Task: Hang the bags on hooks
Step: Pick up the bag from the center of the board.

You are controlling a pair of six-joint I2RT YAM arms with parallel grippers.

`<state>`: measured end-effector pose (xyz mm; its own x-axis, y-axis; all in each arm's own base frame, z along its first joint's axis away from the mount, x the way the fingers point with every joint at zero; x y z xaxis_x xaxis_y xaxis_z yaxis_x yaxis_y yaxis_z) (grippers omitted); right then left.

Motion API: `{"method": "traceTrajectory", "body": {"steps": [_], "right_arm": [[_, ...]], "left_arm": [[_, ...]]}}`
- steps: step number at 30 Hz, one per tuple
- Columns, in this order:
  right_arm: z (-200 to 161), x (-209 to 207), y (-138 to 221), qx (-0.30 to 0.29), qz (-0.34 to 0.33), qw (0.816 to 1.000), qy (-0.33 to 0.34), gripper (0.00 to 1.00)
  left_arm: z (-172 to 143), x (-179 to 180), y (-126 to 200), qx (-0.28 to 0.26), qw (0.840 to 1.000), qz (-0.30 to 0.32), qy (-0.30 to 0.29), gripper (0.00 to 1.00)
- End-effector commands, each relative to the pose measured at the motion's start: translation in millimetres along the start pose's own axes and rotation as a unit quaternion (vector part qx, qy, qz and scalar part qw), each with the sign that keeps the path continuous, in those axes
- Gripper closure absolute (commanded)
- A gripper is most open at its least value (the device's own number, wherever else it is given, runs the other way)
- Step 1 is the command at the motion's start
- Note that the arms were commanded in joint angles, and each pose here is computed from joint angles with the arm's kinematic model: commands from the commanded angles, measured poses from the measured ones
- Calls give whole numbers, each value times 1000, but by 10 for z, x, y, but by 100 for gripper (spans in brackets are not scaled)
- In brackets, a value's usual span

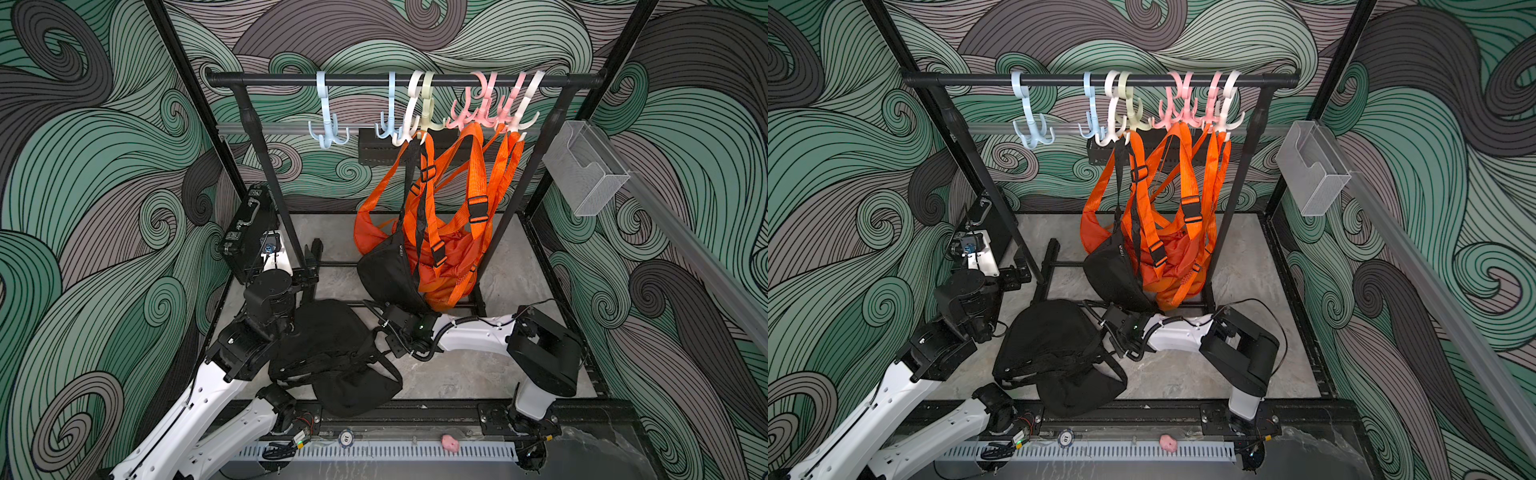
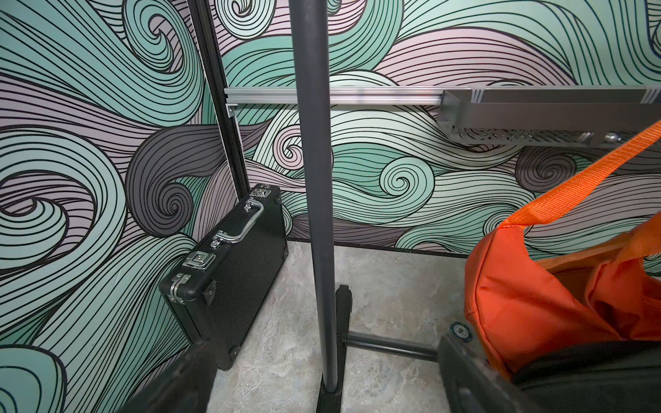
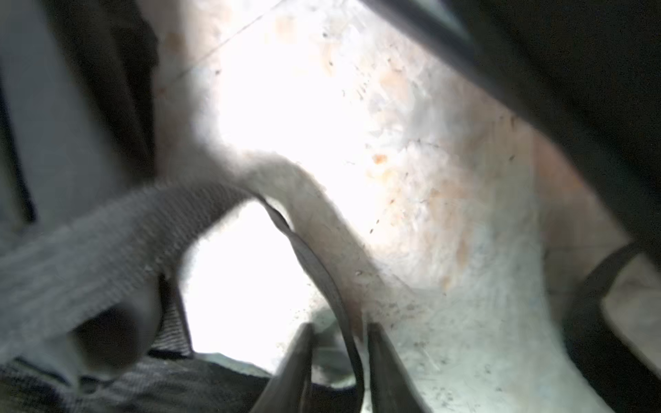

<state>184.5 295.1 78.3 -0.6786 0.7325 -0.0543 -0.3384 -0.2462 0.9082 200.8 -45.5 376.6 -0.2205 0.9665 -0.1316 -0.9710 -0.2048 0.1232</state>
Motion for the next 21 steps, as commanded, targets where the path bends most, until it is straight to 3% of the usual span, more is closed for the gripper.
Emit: {"method": "traceTrajectory", "body": {"steps": [1,3,5,7,10,14,21], "right_arm": [[26,-19,45,-9,-7,1000,-9,90],[96,-35,167,-27,-9,1000,1,100],[197,-82,415,-66,-13,998,7,100],[334,-129,805,-130,-16,991,26,100],[545,-248,1477,-233,-27,971,48,100],[764,-276,2157,-315,-12,945,84,100],[1024,-221,2860,-409,23,903,128,100]], "left_arm": [[41,12,10,-10,1000,-3,5,3],[40,-34,15,-6,1000,-27,0,3],[56,-111,45,-4,997,-71,-7,3],[50,-265,114,-1,987,-161,-26,3],[34,-527,297,12,949,-312,-42,3],[-22,-830,456,61,890,-448,-57,4],[-77,-1129,633,114,812,-571,-25,5]]}}
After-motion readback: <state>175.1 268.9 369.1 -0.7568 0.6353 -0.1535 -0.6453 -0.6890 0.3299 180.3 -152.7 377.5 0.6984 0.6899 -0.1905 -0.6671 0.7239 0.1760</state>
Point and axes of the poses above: each gripper's point midway between its finger pads, its own y axis back along the fingers, its own x axis along the line the jaws close on, z = x × y, the point moved 7 cm from there along y, back along the fingers, and after that the axes turned 8 degrees about y, right-handed, at the moved point
